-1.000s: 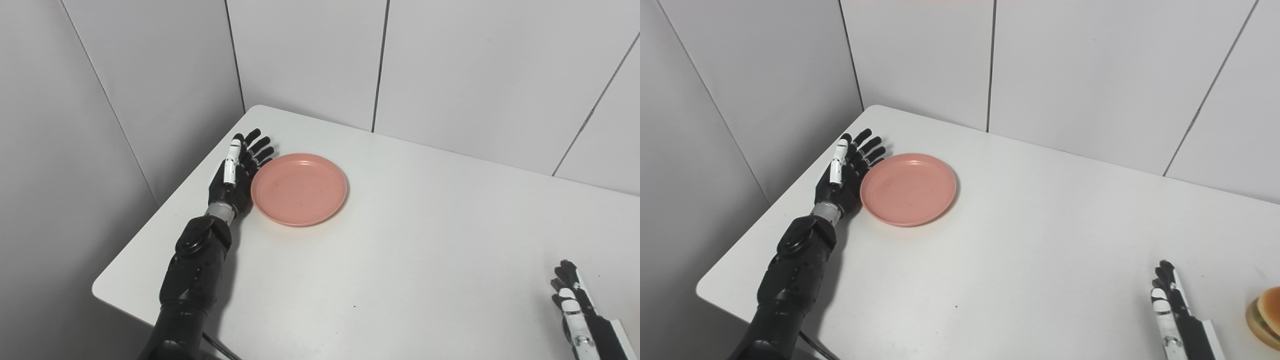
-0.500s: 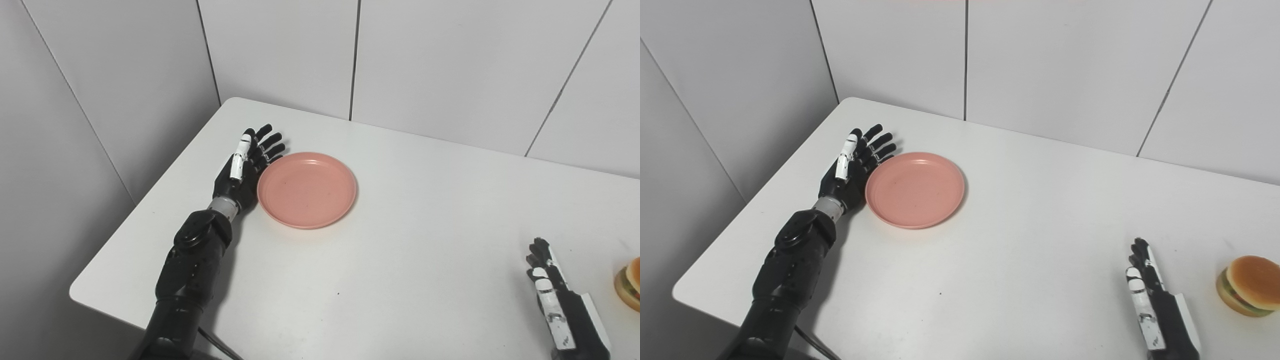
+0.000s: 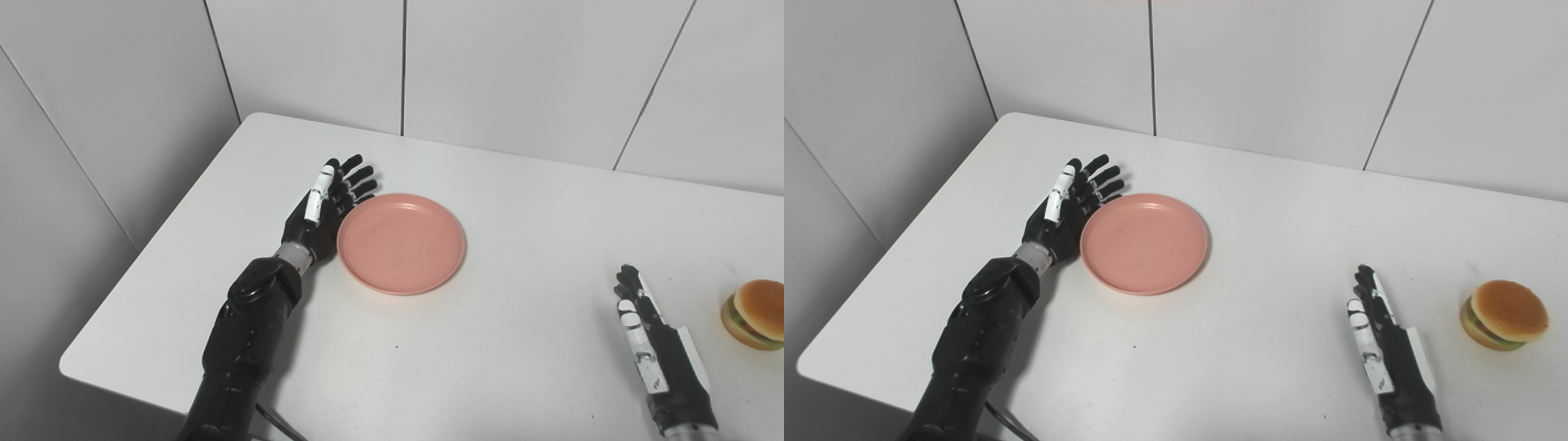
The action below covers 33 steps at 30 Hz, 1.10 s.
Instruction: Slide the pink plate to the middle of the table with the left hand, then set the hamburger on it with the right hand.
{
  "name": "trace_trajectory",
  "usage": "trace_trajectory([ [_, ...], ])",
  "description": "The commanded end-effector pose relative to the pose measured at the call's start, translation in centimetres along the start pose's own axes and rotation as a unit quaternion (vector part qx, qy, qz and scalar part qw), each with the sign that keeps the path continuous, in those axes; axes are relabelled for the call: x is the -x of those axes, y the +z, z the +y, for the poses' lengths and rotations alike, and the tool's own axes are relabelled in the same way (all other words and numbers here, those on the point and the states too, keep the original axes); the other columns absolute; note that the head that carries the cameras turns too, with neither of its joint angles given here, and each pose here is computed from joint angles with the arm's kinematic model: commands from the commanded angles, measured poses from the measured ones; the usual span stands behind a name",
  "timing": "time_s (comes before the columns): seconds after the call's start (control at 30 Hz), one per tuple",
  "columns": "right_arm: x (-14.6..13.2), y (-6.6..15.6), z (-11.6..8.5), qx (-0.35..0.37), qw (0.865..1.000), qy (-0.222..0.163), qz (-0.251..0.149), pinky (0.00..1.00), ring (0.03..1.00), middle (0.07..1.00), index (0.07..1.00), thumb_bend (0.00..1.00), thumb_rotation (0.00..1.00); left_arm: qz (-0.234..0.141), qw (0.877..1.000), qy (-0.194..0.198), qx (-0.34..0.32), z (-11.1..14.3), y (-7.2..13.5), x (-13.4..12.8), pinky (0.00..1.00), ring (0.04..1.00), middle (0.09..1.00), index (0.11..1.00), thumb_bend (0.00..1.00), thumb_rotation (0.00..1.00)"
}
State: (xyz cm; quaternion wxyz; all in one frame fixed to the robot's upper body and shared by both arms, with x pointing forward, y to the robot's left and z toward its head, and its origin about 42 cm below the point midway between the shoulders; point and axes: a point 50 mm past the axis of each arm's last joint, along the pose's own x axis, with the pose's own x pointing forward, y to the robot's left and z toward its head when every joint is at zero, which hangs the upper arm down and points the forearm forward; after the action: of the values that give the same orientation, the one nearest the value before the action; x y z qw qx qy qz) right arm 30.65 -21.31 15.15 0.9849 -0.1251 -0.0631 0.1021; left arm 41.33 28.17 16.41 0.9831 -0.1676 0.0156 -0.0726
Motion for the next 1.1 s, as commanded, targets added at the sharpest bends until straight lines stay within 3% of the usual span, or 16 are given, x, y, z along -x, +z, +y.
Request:
trace_trajectory([
  [0.0, -0.4, 1.2, 0.6, 0.000, 1.000, 0.004, -0.008, 0.95, 0.955, 0.965, 0.968, 0.11, 1.00, 0.041, 0.999, -0.007, 0.003, -0.5, -1.4, 0.2, 0.90, 0.898, 0.908, 0.906, 0.38, 1.00],
  [0.67, -1.0, 2.3, 2.9, 0.013, 1.000, 0.002, -0.004, 0.94, 0.950, 0.958, 0.961, 0.19, 1.00, 0.081, 0.993, -0.083, 0.023, -7.7, -3.2, -0.7, 0.92, 0.914, 0.923, 0.921, 0.39, 1.00],
  [1.07, -1.3, 2.4, 3.6, 0.015, 1.000, -0.001, 0.007, 0.95, 0.963, 0.956, 0.961, 0.24, 1.00, 0.088, 0.989, -0.113, 0.043, -9.6, -3.3, 0.5, 0.91, 0.904, 0.914, 0.919, 0.39, 1.00],
])
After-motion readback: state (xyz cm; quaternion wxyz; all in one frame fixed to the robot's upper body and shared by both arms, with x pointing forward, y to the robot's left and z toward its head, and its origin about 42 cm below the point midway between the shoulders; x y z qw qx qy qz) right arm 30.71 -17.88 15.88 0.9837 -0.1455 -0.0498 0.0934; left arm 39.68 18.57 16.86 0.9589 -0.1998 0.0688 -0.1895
